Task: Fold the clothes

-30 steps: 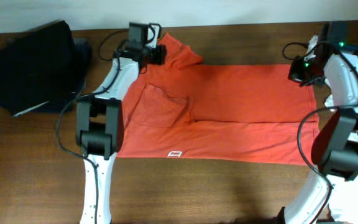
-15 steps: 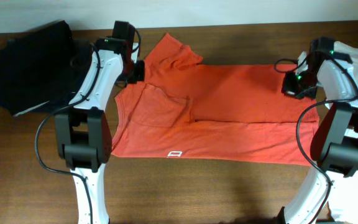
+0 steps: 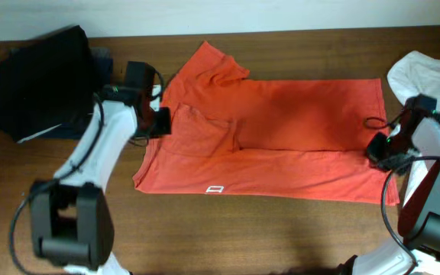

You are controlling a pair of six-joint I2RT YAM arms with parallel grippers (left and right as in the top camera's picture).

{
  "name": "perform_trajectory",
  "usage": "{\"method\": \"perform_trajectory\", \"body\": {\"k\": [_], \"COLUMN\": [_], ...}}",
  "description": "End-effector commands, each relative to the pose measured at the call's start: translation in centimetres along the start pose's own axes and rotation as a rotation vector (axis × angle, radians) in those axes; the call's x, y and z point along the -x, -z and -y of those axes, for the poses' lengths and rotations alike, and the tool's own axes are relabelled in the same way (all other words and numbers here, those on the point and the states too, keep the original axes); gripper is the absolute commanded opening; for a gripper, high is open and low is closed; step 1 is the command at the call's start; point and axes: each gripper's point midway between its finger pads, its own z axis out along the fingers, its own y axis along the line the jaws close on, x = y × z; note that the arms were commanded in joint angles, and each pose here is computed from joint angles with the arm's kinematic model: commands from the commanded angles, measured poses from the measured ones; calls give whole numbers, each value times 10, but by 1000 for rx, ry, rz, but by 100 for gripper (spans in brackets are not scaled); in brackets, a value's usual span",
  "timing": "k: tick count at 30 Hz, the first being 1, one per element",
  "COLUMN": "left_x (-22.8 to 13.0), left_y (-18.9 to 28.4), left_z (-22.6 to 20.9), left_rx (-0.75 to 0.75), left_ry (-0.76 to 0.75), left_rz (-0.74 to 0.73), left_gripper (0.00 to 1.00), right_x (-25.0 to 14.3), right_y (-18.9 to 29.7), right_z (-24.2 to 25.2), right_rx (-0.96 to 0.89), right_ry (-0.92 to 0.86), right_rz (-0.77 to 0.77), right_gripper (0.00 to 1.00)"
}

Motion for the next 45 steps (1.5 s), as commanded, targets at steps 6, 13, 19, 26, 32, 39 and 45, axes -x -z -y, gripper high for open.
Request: {"method": "perform_trajectory", "body": {"k": [6, 13, 19, 26, 32, 39, 45], "left_x": [-80, -181, -217, -7, 113, 102, 99], "left_y": [-82, -79, -43, 113, 113, -6, -7], "left_z": [-25, -53, -96, -33, 24, 32, 31], "left_rx": [15, 138, 438, 132, -77, -130, -128], "left_ry": [84, 210, 225, 125, -139, -177, -176], "left_rz": [-121, -475, -615, 213, 466, 240, 227], "left_gripper": [0, 0, 0, 13, 57, 57, 57], "right_x": [-39, -72, -99, -31, 61, 142, 150], "right_y": [-37, -34, -24, 70, 153, 50, -11], "right_z": [42, 48, 72, -28, -111, -100, -93], "right_rx": [-50, -86, -243, 119, 112, 127, 127], "right_ry": [-134, -175, -260, 11, 302, 276, 262], "right_rz": [-59, -185, -272, 3, 468, 455, 384], "right_gripper": [4, 4, 4, 9, 66, 63, 64]}}
